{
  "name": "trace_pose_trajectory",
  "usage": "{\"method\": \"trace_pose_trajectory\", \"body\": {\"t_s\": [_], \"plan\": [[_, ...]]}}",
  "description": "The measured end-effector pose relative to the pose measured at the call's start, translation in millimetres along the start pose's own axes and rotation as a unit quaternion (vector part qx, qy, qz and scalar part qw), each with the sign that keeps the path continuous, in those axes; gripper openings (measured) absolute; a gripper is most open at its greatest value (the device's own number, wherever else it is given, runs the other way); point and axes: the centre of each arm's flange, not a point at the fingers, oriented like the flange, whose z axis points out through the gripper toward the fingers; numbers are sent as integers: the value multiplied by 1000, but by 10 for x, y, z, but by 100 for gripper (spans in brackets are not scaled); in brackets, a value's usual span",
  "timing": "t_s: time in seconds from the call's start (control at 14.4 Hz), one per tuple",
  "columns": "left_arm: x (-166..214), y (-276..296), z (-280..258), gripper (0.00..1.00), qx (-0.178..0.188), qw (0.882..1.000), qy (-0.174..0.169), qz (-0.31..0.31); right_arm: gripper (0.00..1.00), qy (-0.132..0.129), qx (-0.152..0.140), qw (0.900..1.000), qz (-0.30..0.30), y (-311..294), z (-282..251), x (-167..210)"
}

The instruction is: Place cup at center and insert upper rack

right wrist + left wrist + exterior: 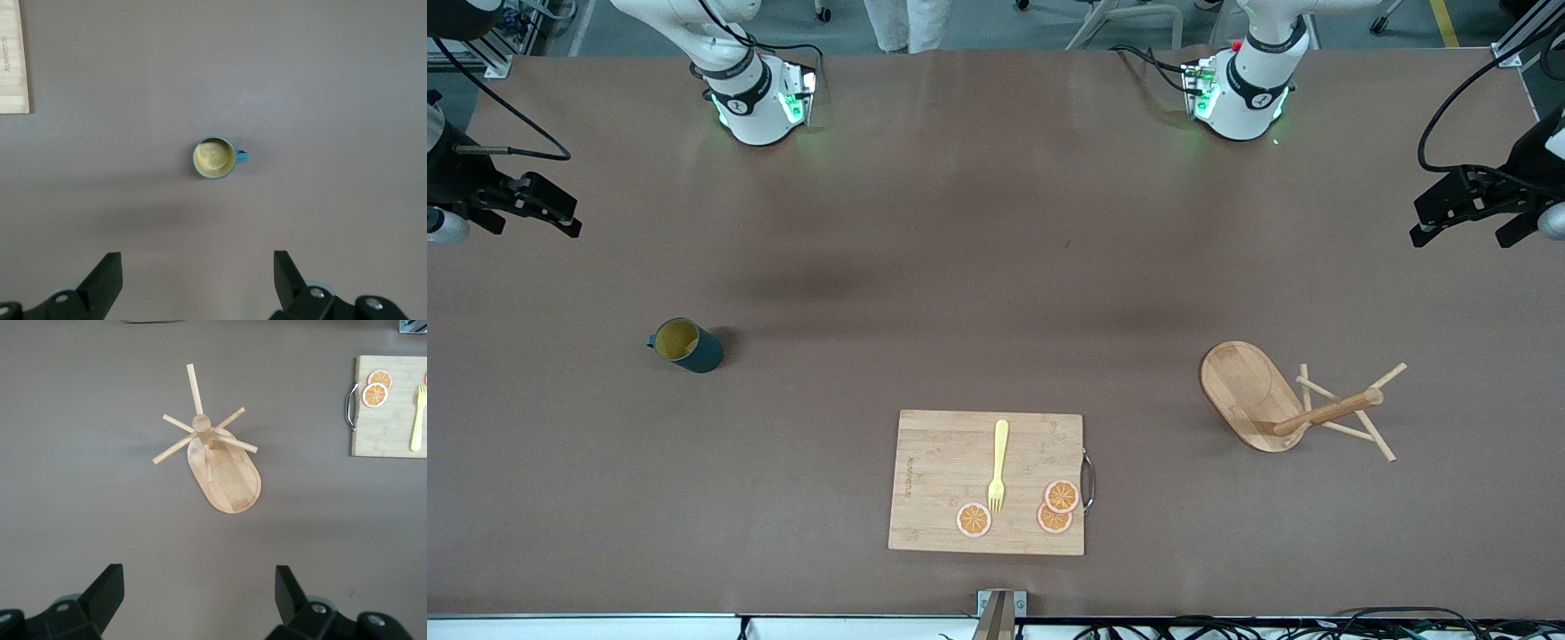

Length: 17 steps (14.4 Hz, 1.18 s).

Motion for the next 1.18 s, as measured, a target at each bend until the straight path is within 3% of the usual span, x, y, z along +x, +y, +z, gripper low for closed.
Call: {"method": "trace_pose_trajectory", "body": {"t_s": [0.7,1.18], "plan": [[13,0,-7,100,0,1000,6,0,100,1,0,1000,0,2,-8,0],[14,-2,0,100,0,1000,5,0,100,-44,2,999,3,40,217,130]]}}
